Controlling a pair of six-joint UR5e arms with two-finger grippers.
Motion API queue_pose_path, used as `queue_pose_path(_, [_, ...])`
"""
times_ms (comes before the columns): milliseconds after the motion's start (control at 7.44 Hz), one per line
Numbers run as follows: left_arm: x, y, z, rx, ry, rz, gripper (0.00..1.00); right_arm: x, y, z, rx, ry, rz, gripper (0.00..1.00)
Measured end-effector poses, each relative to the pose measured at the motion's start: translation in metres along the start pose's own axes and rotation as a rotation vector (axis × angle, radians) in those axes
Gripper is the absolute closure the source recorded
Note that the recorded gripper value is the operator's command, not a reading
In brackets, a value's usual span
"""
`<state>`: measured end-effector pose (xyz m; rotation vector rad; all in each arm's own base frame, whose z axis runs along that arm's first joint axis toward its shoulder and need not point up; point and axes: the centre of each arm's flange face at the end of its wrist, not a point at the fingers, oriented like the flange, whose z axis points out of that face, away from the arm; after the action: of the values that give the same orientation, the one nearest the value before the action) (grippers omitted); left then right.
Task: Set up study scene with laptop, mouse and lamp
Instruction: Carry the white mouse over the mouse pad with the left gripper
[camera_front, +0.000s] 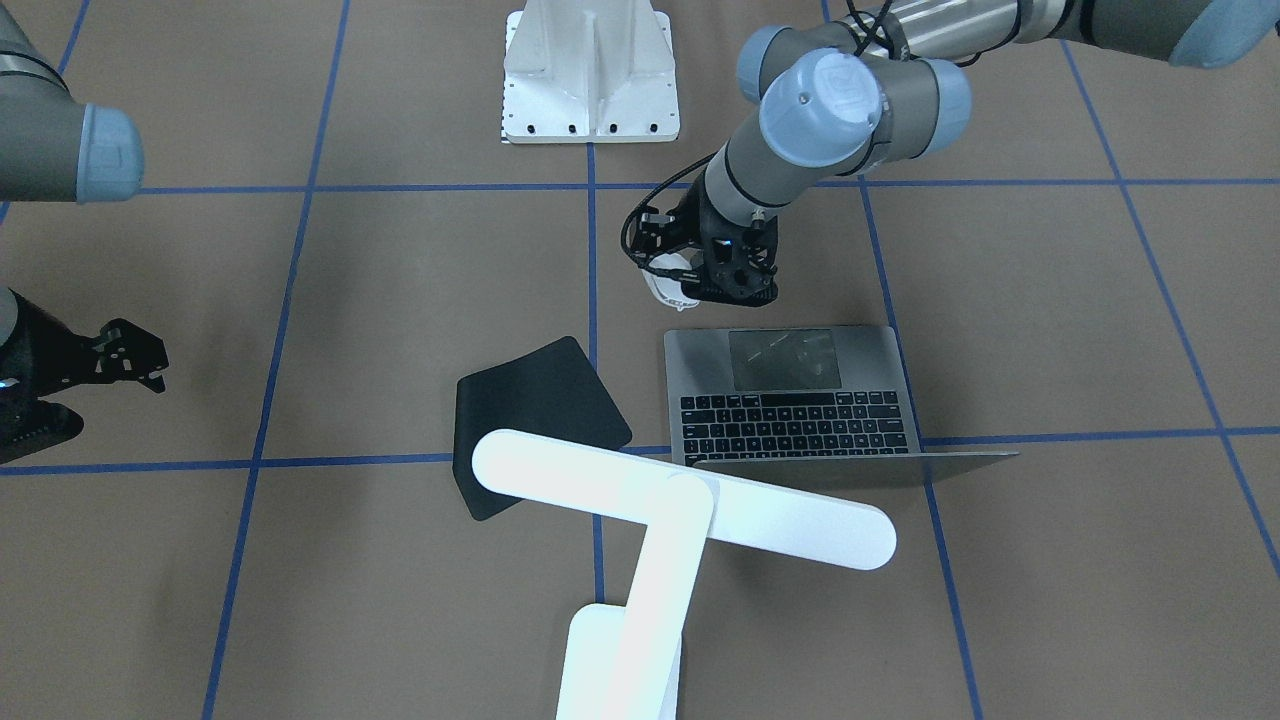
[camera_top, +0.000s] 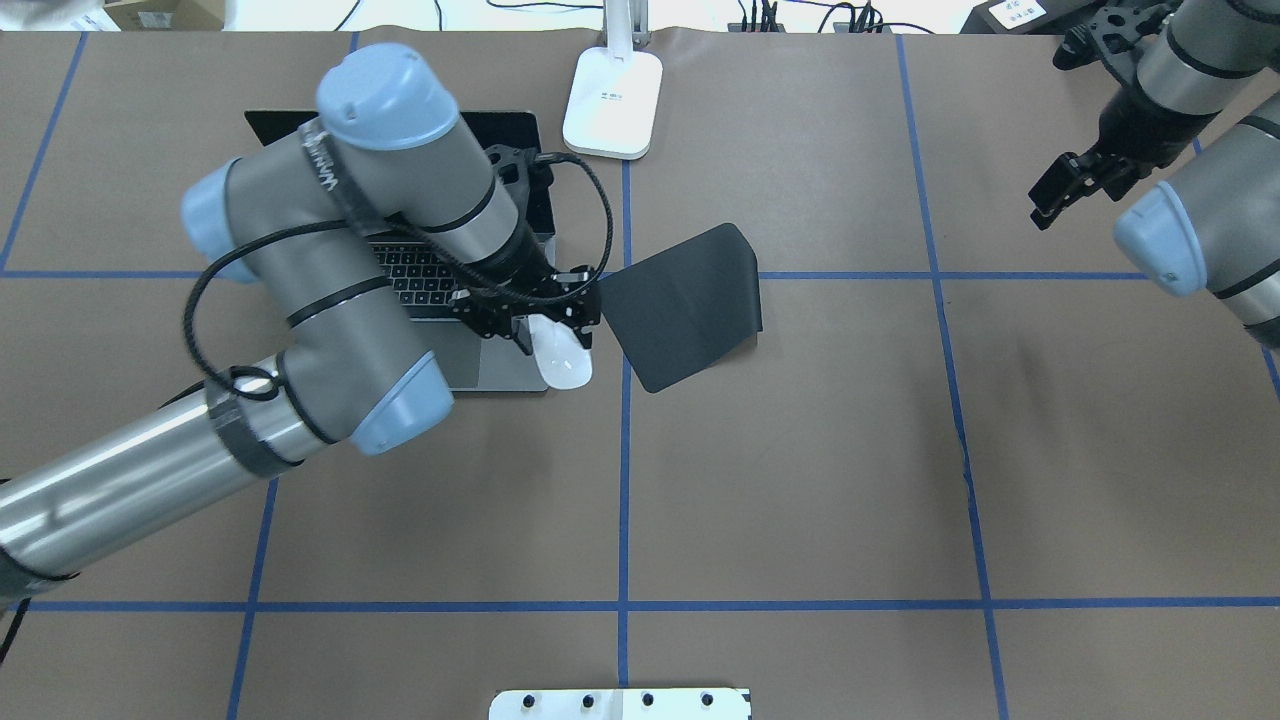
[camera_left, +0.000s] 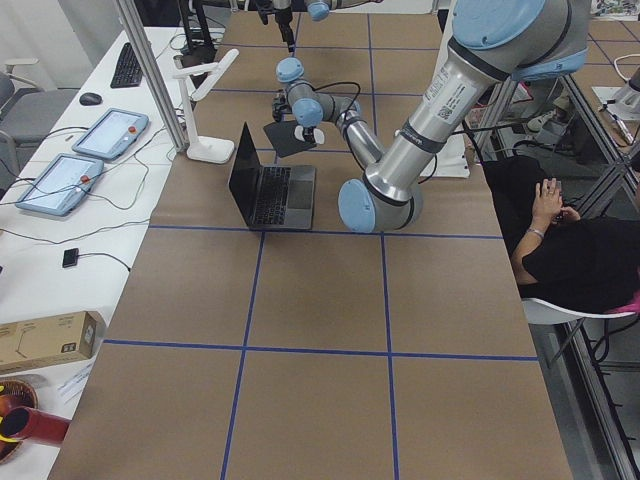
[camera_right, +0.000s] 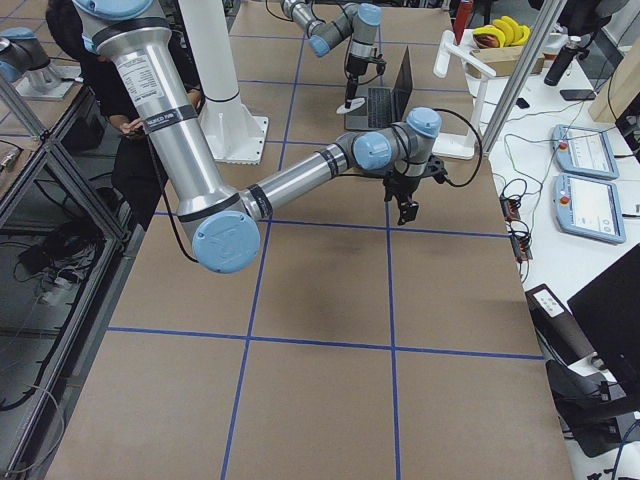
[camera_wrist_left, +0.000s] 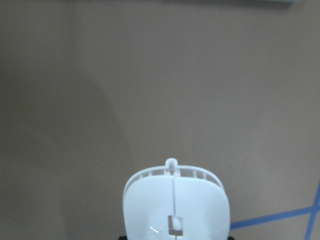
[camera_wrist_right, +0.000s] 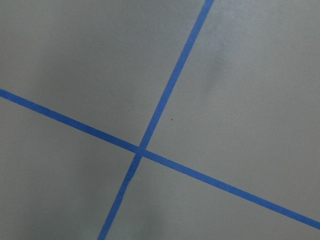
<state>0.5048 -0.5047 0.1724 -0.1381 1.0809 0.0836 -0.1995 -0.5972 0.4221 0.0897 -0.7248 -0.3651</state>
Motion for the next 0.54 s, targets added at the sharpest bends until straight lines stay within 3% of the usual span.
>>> queue_pose_path(538, [0.069, -0.068, 0.027, 0.058, -0.034, -0.033, 0.36, 0.018, 0.009, 0.000, 0.000, 0.002, 0.022, 0.00])
